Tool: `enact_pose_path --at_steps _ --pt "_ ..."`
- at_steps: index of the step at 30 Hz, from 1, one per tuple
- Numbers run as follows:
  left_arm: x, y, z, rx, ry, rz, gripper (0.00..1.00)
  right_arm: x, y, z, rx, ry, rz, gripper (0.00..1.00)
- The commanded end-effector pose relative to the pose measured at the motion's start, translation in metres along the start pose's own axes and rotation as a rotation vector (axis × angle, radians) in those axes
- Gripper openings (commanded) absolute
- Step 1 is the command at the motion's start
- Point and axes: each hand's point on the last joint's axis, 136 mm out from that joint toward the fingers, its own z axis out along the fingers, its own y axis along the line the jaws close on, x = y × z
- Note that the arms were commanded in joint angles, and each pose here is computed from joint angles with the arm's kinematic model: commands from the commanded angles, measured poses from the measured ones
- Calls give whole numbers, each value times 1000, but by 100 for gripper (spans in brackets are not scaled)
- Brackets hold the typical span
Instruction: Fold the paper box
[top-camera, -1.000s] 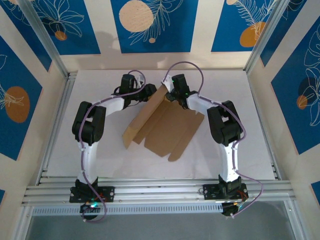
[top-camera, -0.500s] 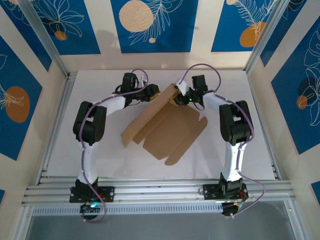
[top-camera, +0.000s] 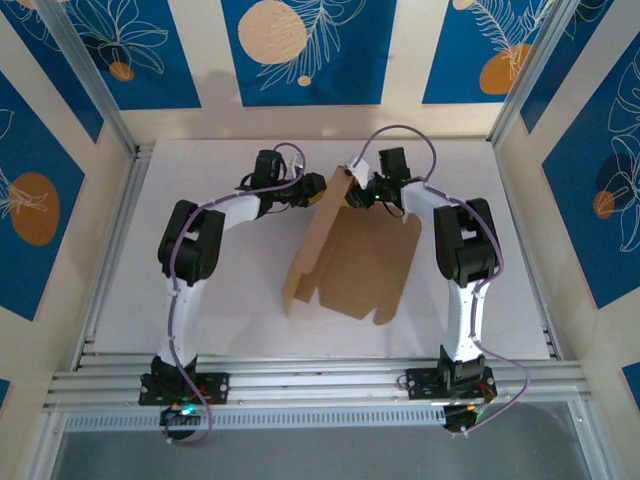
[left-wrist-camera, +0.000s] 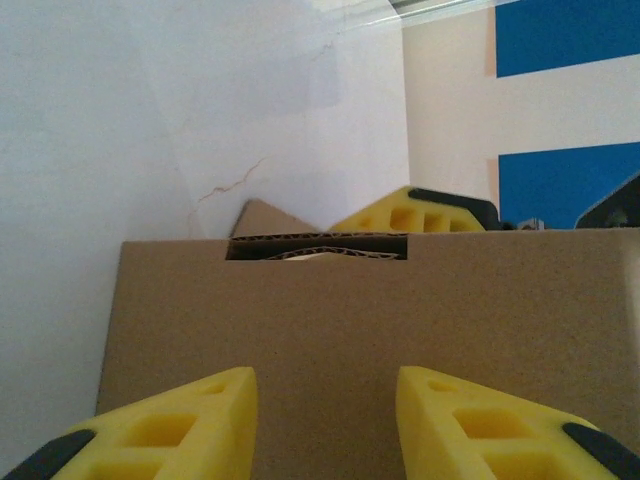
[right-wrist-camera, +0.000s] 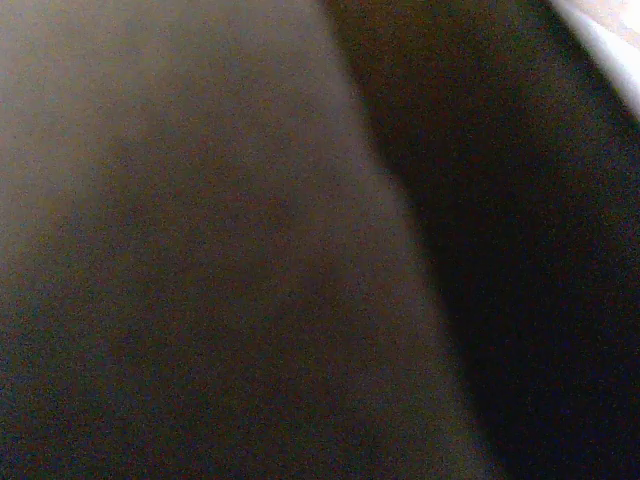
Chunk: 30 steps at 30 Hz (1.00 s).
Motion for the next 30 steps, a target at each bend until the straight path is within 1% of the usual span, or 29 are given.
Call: enact_pose_path --at_steps 1,4,8,10,12,13,15,18,19,21,22,23,24,25,26,30 --pt "9 -4 16 43 28 2 40 22 5 20 16 89 -8 33" --pt "9 0 20 65 20 -31 40 24 4 23 28 105 -15 30" --pt "9 5 23 71 17 -41 38 21 5 18 39 84 -5 28" --pt "5 7 18 63 2 -38 38 17 8 9 39 42 -3 32" --pt "-4 5 6 49 -25 -27 38 12 9 -6 40 -30 1 36" --pt "-7 6 1 36 -34 -20 38 9 8 -13 36 -62 11 37" --pt "-13 6 -12 -8 -46 7 38 3 -7 -32 78 -123 75 36" --pt "-16 4 -29 -102 -48 75 38 -9 -31 -63 94 -174 244 36" --pt "-17 1 -33 -121 -49 104 38 -11 -33 -69 91 -185 269 38" --pt "-20 -5 -39 -152 -51 141 39 -15 -28 -76 90 -216 278 54" --pt "-22 -9 -41 -159 -52 155 39 -15 -30 -78 131 -218 294 58" --pt "-24 -11 -43 -165 -51 165 39 -16 -30 -82 140 -224 328 50" --pt "-25 -12 -45 -175 -49 170 39 -19 -26 -86 115 -238 365 34" --pt "-26 -12 -47 -189 -47 174 39 -18 -25 -89 112 -239 437 14" --pt "-26 -11 -48 -198 -43 177 39 -17 -21 -92 103 -241 515 0" --pt "-21 -5 -43 -214 -21 159 39 3 16 -85 61 -203 729 0"
